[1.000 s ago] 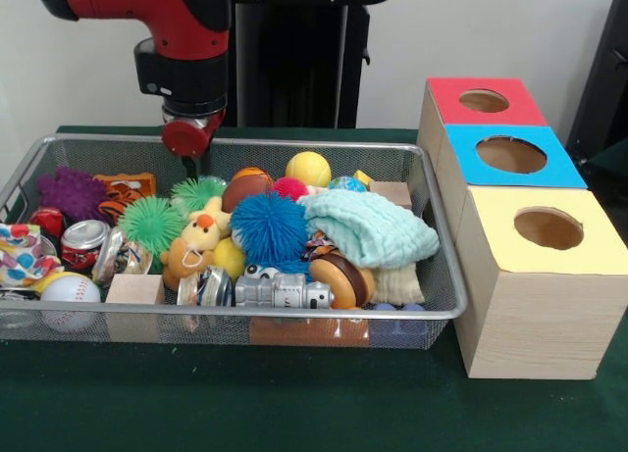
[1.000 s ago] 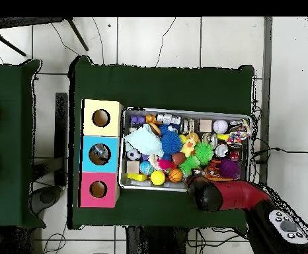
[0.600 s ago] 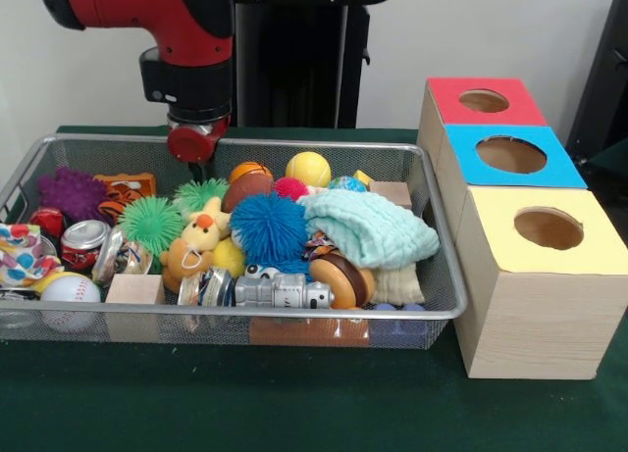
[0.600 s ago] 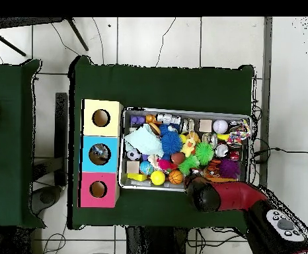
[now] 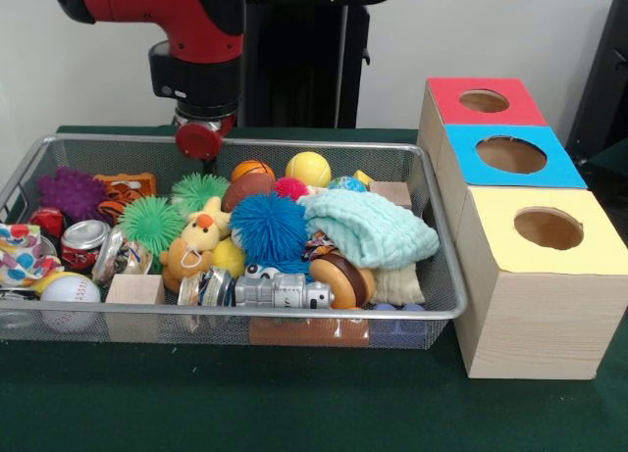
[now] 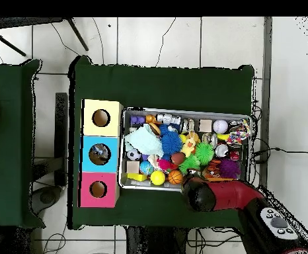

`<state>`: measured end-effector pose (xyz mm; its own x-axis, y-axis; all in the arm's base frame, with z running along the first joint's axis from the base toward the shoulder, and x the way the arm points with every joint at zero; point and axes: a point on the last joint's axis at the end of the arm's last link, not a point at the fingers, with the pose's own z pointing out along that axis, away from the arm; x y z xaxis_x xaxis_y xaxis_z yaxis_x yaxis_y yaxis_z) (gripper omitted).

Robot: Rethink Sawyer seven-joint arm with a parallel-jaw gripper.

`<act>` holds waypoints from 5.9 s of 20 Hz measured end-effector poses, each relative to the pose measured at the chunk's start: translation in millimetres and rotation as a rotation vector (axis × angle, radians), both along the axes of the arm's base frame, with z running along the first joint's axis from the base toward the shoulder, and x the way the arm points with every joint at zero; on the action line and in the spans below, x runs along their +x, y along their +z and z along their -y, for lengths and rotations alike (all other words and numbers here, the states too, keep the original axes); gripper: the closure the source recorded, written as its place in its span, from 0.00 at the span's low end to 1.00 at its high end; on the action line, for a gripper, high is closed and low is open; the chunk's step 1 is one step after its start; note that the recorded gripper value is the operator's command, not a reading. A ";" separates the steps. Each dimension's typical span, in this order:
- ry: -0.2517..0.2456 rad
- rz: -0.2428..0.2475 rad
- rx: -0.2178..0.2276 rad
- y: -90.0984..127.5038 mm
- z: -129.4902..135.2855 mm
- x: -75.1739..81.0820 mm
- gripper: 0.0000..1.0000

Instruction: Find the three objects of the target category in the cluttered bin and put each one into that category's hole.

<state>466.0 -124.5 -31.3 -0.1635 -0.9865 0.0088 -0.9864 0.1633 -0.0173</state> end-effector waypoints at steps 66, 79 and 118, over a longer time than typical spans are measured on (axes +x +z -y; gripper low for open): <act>-0.142 -0.033 0.086 26.3 -6.5 44.5 0.00; -0.047 -0.012 -0.016 24.1 -7.4 58.7 0.00; -0.089 0.028 -0.023 16.0 25.7 77.1 0.00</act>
